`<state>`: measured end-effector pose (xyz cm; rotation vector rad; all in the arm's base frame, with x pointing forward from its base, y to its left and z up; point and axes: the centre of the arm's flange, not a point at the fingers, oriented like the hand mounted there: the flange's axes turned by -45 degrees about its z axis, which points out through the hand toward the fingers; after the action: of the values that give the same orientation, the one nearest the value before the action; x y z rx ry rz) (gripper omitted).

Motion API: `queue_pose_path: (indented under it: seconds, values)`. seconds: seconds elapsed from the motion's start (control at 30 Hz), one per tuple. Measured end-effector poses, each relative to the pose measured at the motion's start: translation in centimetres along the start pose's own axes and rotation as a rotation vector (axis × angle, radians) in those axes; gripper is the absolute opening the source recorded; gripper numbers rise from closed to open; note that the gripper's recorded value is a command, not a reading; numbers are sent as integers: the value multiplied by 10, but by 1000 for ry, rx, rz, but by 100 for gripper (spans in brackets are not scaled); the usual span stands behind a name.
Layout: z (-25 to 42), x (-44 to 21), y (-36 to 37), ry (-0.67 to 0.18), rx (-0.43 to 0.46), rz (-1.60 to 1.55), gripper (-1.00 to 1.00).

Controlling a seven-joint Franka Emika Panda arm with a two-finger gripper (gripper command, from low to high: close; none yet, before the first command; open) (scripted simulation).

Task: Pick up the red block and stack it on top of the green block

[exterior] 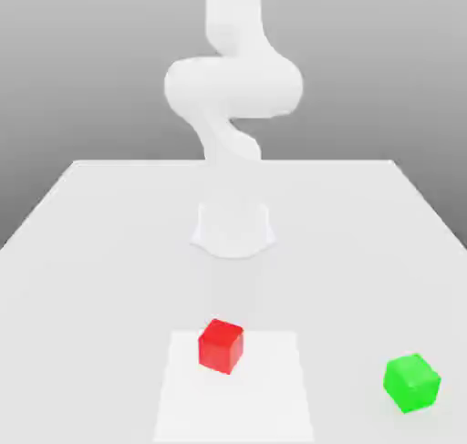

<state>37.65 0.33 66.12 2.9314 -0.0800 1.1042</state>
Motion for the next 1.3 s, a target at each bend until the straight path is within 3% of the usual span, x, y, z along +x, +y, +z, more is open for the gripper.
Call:
queue_pose_path:
  seconds: [0.3,0.6,0.83,0.87,1.3]
  values:
    - [206,-105,10,-331,-93,151,0]
    - [329,-296,27,-684,-147,357,0]
    - [373,-344,27,-707,-150,373,0]
    - [377,-350,27,-708,-150,372,-100]
    - [345,-319,26,-705,-150,372,-100]
